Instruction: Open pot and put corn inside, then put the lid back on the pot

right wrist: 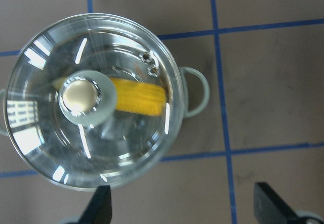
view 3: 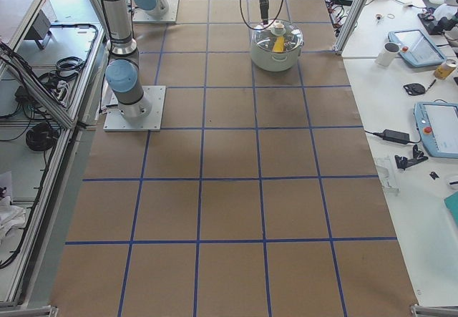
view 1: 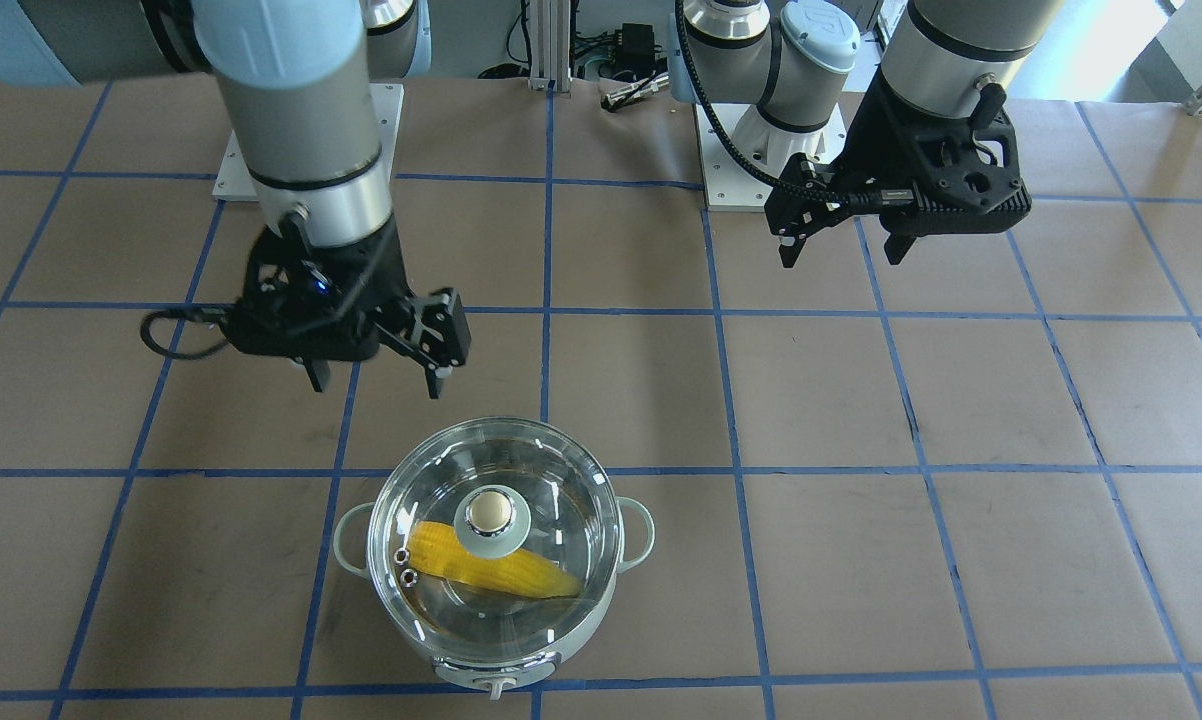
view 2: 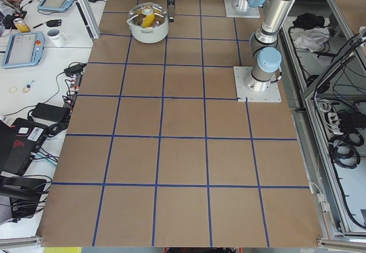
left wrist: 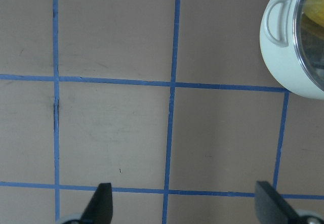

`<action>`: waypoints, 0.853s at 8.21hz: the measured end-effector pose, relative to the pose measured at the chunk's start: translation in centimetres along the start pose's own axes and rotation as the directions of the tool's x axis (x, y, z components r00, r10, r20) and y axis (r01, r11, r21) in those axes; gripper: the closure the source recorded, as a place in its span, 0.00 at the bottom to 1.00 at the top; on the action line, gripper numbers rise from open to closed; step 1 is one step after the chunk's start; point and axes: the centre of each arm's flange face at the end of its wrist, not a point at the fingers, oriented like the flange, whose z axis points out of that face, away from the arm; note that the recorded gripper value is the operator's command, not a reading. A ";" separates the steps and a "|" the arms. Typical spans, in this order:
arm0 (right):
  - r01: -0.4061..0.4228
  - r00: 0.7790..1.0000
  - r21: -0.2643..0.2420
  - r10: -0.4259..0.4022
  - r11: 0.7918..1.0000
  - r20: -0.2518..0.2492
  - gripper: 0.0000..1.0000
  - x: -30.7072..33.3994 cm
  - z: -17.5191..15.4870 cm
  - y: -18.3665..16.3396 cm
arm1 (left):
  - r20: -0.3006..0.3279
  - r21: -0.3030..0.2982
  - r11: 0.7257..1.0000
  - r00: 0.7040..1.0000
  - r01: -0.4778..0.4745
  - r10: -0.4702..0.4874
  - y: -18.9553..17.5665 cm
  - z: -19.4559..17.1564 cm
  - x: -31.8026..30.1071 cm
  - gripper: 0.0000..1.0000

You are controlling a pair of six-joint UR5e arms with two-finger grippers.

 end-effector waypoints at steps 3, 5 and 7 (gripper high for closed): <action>-0.016 0.999 -0.080 0.013 0.997 -0.030 0.00 7.3 -7.7 5.4 | 0.006 -0.005 1.000 1.000 -0.002 0.002 -0.1 0.3 -0.1 0.00; -0.013 0.999 -0.089 0.010 0.996 -0.031 0.00 8.0 -8.9 6.5 | 0.045 -0.004 1.000 0.999 -0.004 0.004 -0.2 0.3 -0.4 0.00; -0.010 1.000 -0.092 0.007 0.996 -0.029 0.00 8.0 -9.1 6.7 | 0.060 -0.002 1.000 0.998 -0.003 0.003 -0.3 0.4 -0.5 0.00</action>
